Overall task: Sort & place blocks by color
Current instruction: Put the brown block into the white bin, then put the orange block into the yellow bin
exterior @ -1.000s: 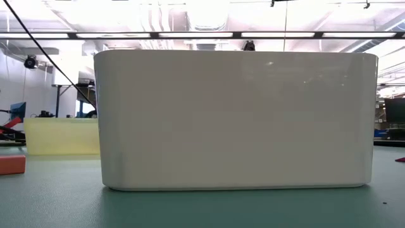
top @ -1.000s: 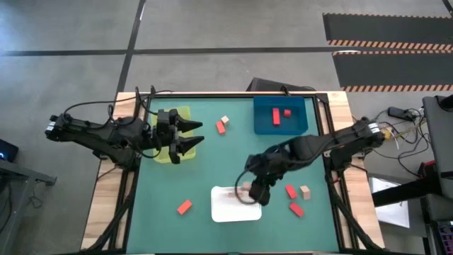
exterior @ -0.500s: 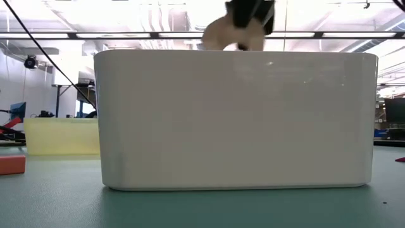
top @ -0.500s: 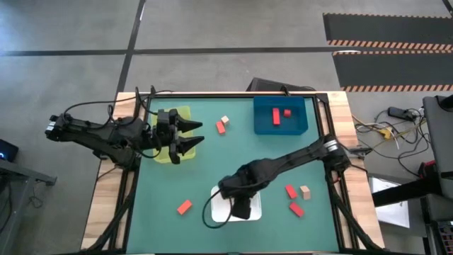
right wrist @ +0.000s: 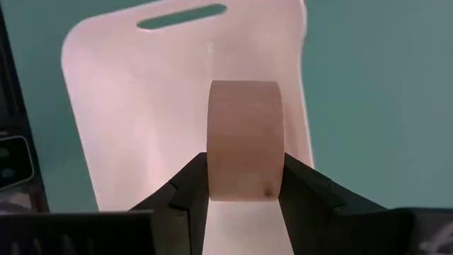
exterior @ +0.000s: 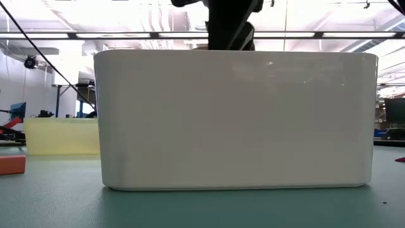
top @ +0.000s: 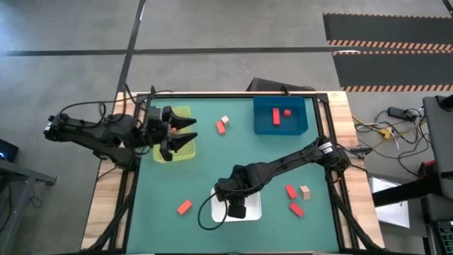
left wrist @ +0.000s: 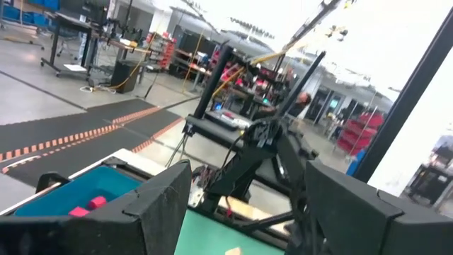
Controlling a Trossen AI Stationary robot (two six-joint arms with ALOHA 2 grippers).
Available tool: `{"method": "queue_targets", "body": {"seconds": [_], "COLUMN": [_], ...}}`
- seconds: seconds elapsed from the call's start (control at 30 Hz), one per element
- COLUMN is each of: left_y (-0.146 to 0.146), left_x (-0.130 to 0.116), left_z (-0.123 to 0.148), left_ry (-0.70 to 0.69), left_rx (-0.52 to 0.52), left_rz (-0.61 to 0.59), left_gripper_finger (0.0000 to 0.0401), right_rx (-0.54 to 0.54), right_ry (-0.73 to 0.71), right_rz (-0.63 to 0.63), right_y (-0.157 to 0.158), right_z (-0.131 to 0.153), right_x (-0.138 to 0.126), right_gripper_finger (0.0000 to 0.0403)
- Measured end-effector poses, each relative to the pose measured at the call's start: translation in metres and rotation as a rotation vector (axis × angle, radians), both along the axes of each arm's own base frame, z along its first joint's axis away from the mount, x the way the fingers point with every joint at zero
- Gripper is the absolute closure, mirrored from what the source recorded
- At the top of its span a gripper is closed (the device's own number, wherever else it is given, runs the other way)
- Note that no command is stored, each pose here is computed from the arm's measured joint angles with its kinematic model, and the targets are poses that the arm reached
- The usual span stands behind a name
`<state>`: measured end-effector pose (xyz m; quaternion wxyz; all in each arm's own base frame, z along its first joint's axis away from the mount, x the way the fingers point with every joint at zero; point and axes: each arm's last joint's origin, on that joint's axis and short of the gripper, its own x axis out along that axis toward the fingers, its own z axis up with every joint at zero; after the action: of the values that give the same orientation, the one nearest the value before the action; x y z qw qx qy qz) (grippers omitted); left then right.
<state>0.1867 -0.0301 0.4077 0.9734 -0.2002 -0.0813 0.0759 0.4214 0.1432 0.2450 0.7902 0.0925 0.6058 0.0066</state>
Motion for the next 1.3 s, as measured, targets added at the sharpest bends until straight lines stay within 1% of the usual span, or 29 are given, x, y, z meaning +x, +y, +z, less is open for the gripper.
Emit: {"method": "queue_targets", "body": {"seconds": [0.1,0.2,0.3,0.4,0.57,0.73,0.9,1.17,1.3], "left_y": [0.001,0.002,0.002,0.001,0.000,0.000,0.000,0.001,0.000], "left_x": [-0.006,-0.008,-0.007,-0.003,0.000,0.000,0.000,-0.001,-0.001], "left_z": [0.004,0.005,0.004,0.002,0.000,0.000,0.000,0.000,-0.004], "left_ry": [-0.026,-0.032,-0.028,-0.015,-0.004,-0.004,-0.004,-0.002,0.038], "left_rx": [-0.027,-0.028,-0.025,-0.023,-0.023,-0.023,-0.023,-0.022,-0.035], "left_rz": [-0.003,-0.003,-0.002,-0.001,-0.001,-0.001,0.000,0.000,-0.004], "left_gripper_finger": [0.0140,0.0140,0.0140,0.0140,0.0140,0.0140,0.0141,0.0141,0.0141], "right_rx": [0.003,0.047,0.059,0.073,0.066,0.056,0.064,0.073,0.054], "right_ry": [-0.022,0.015,0.042,0.011,-0.019,0.005,0.001,-0.015,-0.001], "right_rz": [0.038,0.071,0.080,0.086,0.098,0.097,0.099,0.090,0.086], "right_y": [0.005,0.010,0.017,0.020,0.016,0.012,0.012,0.013,0.012], "right_z": [-0.005,-0.012,-0.019,-0.025,-0.039,-0.051,-0.050,-0.042,-0.033], "right_x": [0.001,-0.003,-0.008,-0.006,-0.003,-0.005,-0.004,-0.002,-0.003], "right_gripper_finger": [0.0278,0.0277,0.0276,0.0276,0.0275,0.0275,0.0267,0.0216,0.0204]}}
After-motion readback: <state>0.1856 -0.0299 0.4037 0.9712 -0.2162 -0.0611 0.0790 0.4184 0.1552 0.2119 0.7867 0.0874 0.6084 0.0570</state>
